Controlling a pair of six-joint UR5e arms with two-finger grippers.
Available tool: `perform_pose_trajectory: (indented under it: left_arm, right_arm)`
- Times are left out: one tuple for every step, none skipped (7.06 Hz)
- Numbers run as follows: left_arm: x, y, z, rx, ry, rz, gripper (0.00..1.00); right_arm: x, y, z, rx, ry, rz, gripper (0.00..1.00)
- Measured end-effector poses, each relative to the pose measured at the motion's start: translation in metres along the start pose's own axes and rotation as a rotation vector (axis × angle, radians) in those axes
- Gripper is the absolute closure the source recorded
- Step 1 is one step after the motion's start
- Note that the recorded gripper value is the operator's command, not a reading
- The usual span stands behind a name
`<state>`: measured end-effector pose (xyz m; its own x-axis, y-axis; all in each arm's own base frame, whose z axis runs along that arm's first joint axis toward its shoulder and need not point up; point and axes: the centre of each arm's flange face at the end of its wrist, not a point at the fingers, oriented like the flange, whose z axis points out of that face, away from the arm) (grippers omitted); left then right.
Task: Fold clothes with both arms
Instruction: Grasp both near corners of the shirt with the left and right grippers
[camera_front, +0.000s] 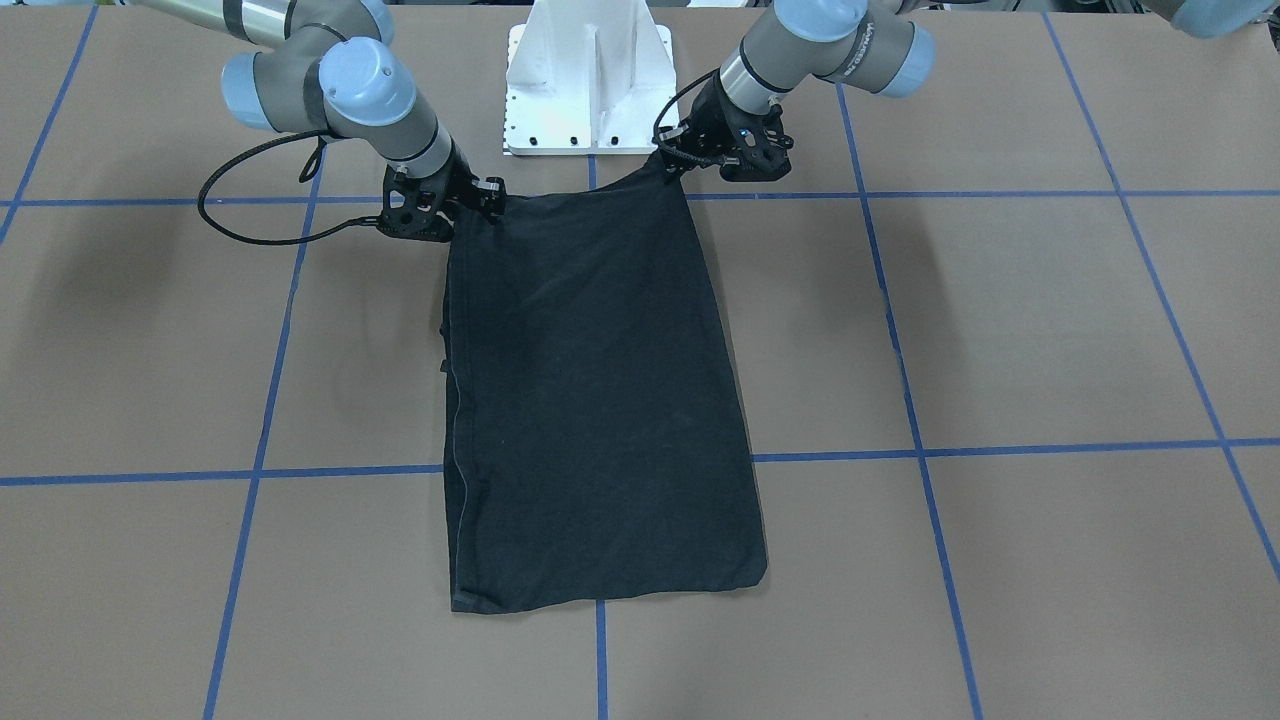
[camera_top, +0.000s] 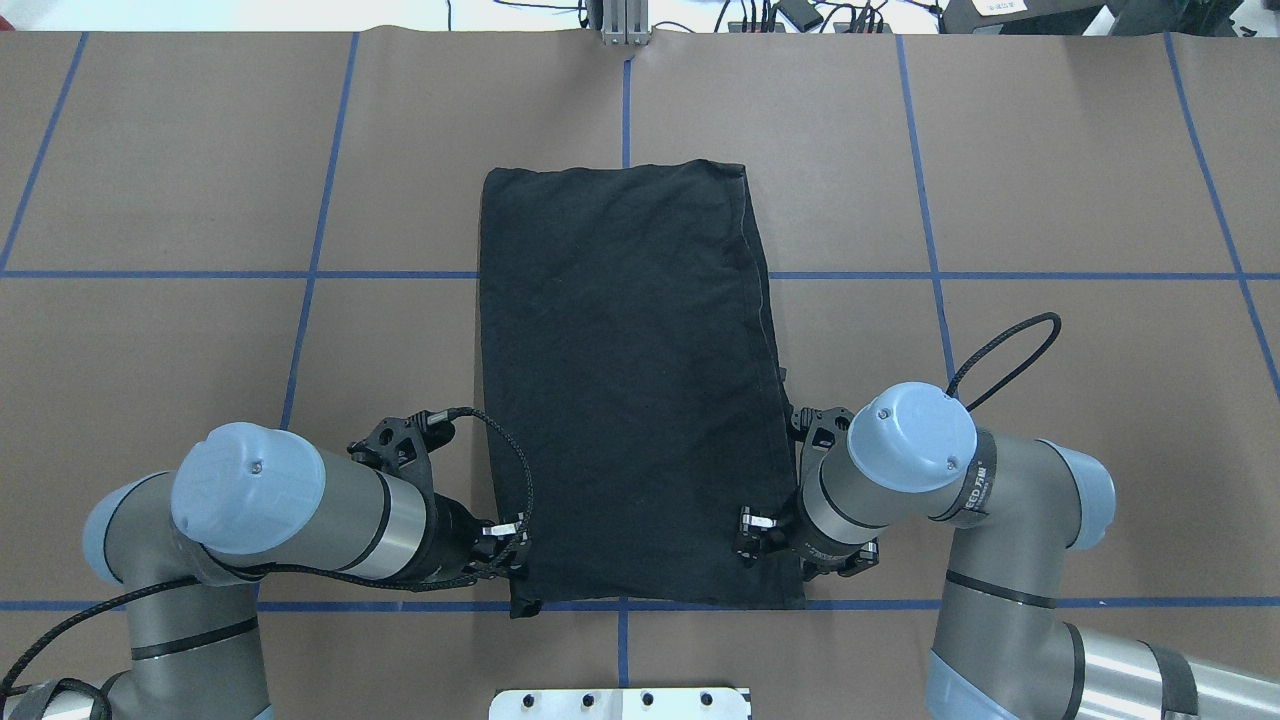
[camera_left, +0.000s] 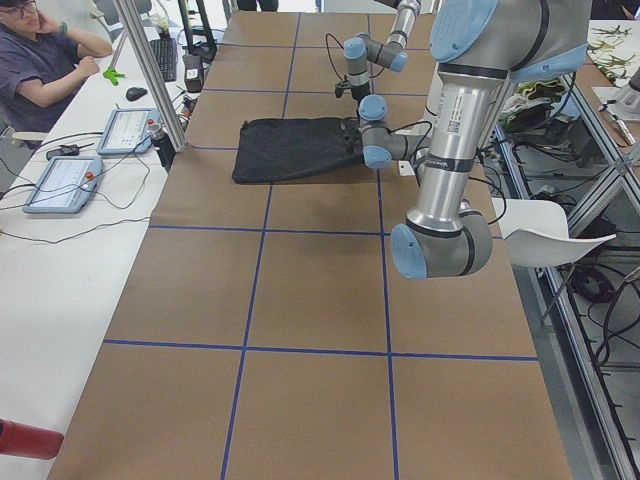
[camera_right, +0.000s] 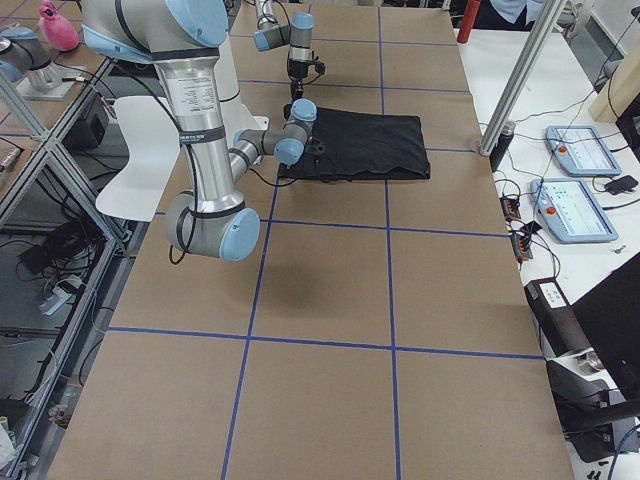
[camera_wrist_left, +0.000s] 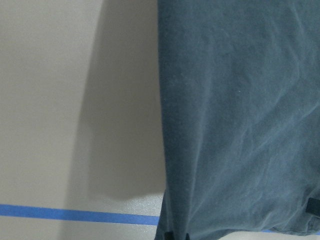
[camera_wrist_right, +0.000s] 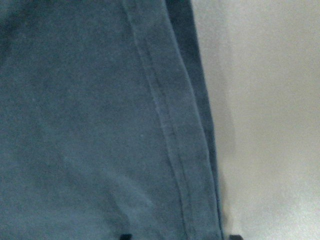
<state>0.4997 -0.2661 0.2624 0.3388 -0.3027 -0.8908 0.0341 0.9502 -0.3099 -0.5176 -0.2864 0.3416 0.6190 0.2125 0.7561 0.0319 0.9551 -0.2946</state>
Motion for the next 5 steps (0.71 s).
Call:
perform_pose_trajectory:
  left_arm:
    - [0.0002, -0.0001, -0.0004, 0.0, 0.001, -0.001, 1.0]
    - [0.0003, -0.0001, -0.0006, 0.0, 0.001, -0.001, 1.0]
    - [0.0004, 0.0001, -0.0007, 0.0, 0.001, -0.001, 1.0]
    - [0.0004, 0.0002, -0.0007, 0.0, 0.001, -0.001, 1.0]
    - [0.0004, 0.0003, -0.0007, 0.0, 0.001, -0.001, 1.0]
  right_arm:
    - [0.0011, 0.0024, 0.0022, -0.003, 0.004, -0.002, 0.23]
    - [0.001, 0.0052, 0.0042, -0.007, 0.006, -0.005, 0.24]
    - [0.001, 0.008, 0.0062, -0.012, 0.008, -0.008, 0.33]
    - [0.0008, 0.01, 0.0079, -0.015, 0.01, -0.01, 0.47]
    - [0.0005, 0.0109, 0.0086, -0.017, 0.011, -0.011, 0.59]
